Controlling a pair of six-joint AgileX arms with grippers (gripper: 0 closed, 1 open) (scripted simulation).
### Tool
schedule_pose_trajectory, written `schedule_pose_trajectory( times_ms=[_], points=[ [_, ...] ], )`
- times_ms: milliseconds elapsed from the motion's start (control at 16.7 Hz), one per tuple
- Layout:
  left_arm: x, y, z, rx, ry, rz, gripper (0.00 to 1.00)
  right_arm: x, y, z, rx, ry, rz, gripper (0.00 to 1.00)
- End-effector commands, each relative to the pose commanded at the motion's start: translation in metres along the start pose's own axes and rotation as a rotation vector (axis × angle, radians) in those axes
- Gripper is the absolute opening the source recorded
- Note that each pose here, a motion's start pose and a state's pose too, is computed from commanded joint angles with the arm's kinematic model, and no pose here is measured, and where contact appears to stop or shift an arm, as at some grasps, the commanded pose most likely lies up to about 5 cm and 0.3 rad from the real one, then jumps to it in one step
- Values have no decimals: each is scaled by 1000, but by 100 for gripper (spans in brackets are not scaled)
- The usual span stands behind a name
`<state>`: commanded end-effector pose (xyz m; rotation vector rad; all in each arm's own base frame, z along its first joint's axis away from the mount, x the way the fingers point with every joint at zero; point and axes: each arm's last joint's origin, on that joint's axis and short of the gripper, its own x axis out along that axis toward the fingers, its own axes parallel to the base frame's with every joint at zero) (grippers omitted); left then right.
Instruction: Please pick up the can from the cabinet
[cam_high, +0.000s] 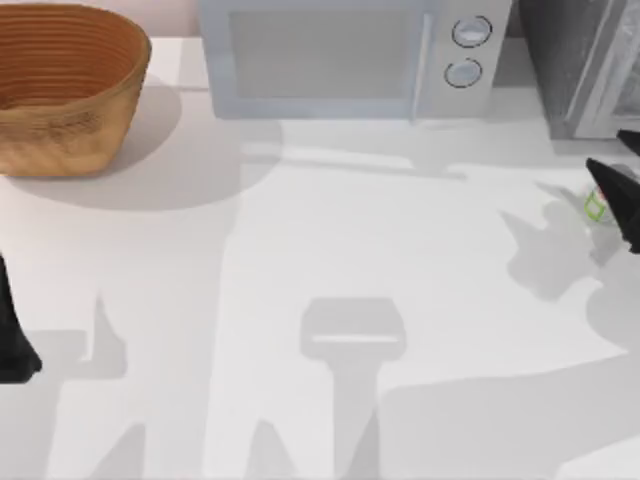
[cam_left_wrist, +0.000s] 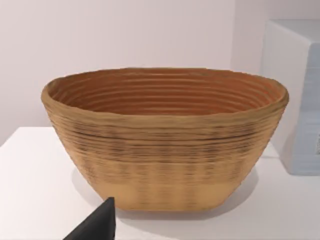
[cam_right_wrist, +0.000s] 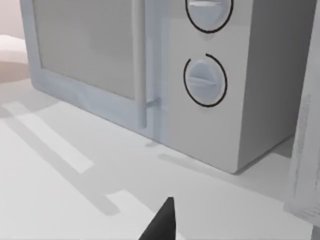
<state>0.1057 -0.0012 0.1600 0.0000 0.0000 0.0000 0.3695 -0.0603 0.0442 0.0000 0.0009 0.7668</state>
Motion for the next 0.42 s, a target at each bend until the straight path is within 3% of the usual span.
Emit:
schedule_pose_trajectory(
  times_ms=[120,420],
  points=[
    [0,0,0,0,0,0,100,0,0,0,0,0,0,100],
    [0,0,0,0,0,0,100,0,0,0,0,0,0,100]
  ],
)
